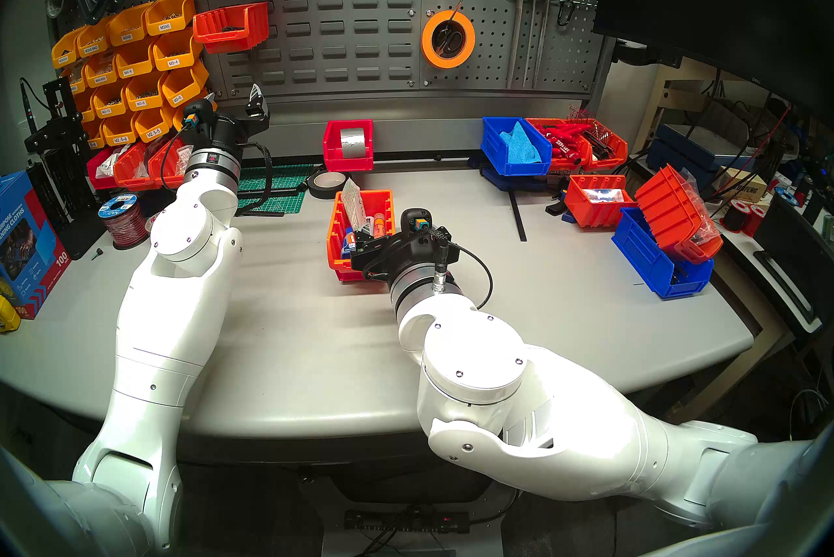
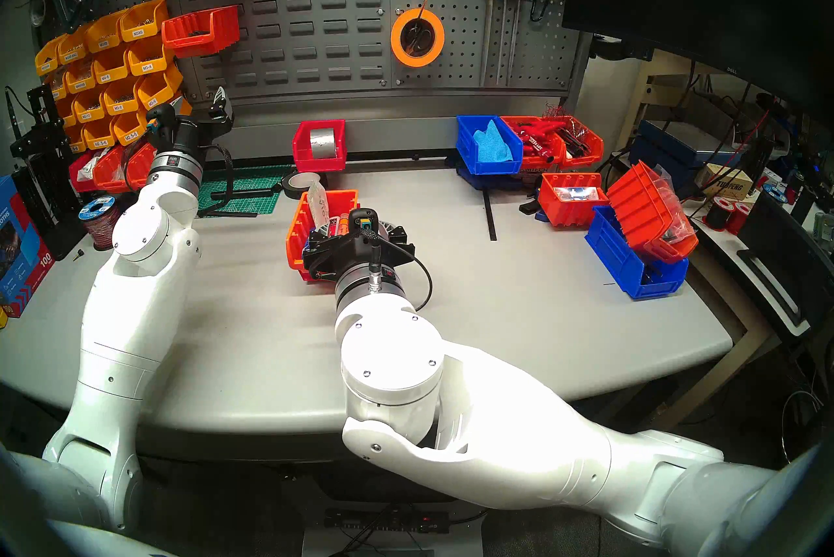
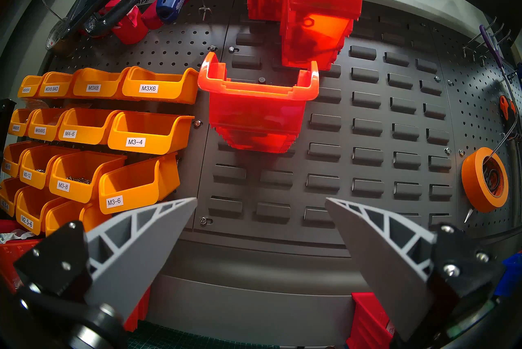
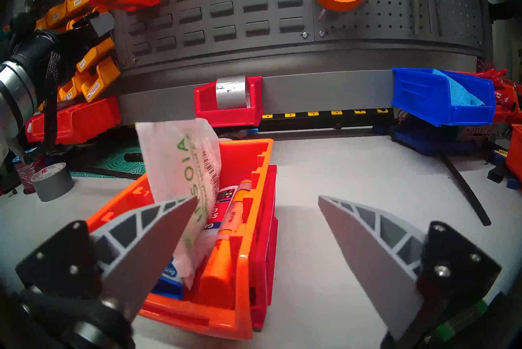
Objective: Hang all the unorganized tool boxes onto the wall
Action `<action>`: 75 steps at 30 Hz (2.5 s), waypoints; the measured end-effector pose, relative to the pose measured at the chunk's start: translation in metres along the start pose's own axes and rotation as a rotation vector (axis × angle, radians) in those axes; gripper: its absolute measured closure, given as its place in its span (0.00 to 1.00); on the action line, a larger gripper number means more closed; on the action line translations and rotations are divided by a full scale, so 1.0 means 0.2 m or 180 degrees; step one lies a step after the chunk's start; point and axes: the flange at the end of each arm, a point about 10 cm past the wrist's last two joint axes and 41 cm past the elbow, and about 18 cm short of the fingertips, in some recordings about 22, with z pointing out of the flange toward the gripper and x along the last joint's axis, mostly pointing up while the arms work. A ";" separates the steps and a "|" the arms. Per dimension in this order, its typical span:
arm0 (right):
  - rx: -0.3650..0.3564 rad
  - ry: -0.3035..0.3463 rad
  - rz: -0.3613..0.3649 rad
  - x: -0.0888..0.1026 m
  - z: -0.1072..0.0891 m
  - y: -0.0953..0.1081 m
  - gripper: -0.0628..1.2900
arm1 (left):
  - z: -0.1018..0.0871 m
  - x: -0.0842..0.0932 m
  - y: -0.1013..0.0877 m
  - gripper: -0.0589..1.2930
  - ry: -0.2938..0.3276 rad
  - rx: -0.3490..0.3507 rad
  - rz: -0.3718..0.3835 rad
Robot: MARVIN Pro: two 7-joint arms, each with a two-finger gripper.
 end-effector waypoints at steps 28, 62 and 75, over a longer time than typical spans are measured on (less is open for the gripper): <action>-0.0028 -0.0026 0.0023 -0.06 0.03 -0.01 0.41 | 0.00 0.00 0.00 0.04 0.0000 0.0000 0.0000; 0.0144 0.0306 -0.0140 0.13 0.13 0.03 0.97 | 0.00 0.00 0.00 0.04 -0.0001 0.0000 0.0001; -0.0108 0.0456 -0.0370 0.22 0.13 0.19 0.97 | 0.00 0.00 0.00 0.04 -0.0001 0.0000 0.0001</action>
